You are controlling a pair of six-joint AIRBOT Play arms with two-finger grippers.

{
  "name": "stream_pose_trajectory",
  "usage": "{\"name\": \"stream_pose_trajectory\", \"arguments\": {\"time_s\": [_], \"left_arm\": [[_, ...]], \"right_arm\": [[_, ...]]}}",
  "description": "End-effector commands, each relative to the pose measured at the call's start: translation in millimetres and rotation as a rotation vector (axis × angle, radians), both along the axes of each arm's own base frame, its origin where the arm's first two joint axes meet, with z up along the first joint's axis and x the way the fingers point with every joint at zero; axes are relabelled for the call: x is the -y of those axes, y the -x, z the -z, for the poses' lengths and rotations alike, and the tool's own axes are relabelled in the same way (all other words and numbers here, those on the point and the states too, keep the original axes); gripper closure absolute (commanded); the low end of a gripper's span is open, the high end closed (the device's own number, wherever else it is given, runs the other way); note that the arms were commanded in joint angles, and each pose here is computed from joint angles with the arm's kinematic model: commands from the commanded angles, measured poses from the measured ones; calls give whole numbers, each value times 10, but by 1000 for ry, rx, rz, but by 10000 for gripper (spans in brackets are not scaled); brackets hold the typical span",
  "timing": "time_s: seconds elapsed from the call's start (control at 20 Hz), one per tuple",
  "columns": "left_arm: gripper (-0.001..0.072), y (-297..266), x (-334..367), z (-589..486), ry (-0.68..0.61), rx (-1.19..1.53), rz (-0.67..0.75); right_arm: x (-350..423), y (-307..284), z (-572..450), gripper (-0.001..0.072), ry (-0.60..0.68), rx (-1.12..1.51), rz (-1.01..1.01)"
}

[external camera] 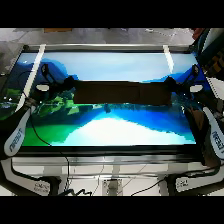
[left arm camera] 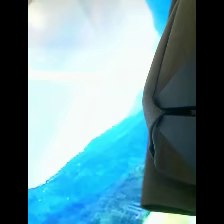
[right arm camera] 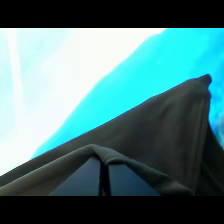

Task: Fold the clothes and pants, and hang the long-sleeved shirts on hangers.

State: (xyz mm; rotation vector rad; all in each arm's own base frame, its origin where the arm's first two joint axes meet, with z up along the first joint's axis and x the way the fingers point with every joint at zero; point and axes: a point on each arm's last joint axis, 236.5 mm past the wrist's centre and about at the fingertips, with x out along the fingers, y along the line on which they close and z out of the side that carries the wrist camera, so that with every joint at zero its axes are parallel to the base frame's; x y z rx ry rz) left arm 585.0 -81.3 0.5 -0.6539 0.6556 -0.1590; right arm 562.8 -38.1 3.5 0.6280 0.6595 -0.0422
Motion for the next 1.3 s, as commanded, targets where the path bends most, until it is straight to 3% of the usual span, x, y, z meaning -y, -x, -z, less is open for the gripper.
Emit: {"name": "stream_pose_trajectory", "arguments": {"time_s": [0.0,0.1,0.15,0.2,0.25,0.5,0.65,0.85,1.05,1.25], "left_arm": [[690,-110,56,225,0,-24,-5],[687,-102,84,320,-2,-39,0],[561,-95,91,334,-3,-43,5],[164,-87,105,329,0,-44,10],[18,-72,130,314,-2,-44,26],[15,143,-98,212,-43,-84,134],[14,423,-456,375,15,-229,142],[15,754,-763,634,-20,-389,152],[15,744,-498,845,36,-424,179],[15,664,-43,1031,175,-428,219]], "right_arm": [[26,-234,198,697,18,-2,10],[-31,-273,298,693,24,-9,6],[-78,-264,331,529,23,-17,-6],[-90,-262,333,170,27,-18,-11],[-108,-263,323,16,28,-17,-14],[-198,-156,331,30,54,-55,-85],[-272,-58,392,30,66,-97,-140],[-530,110,460,30,74,-153,-282],[-963,106,267,30,85,-135,-412],[-1509,75,23,30,101,-84,-520]]}}
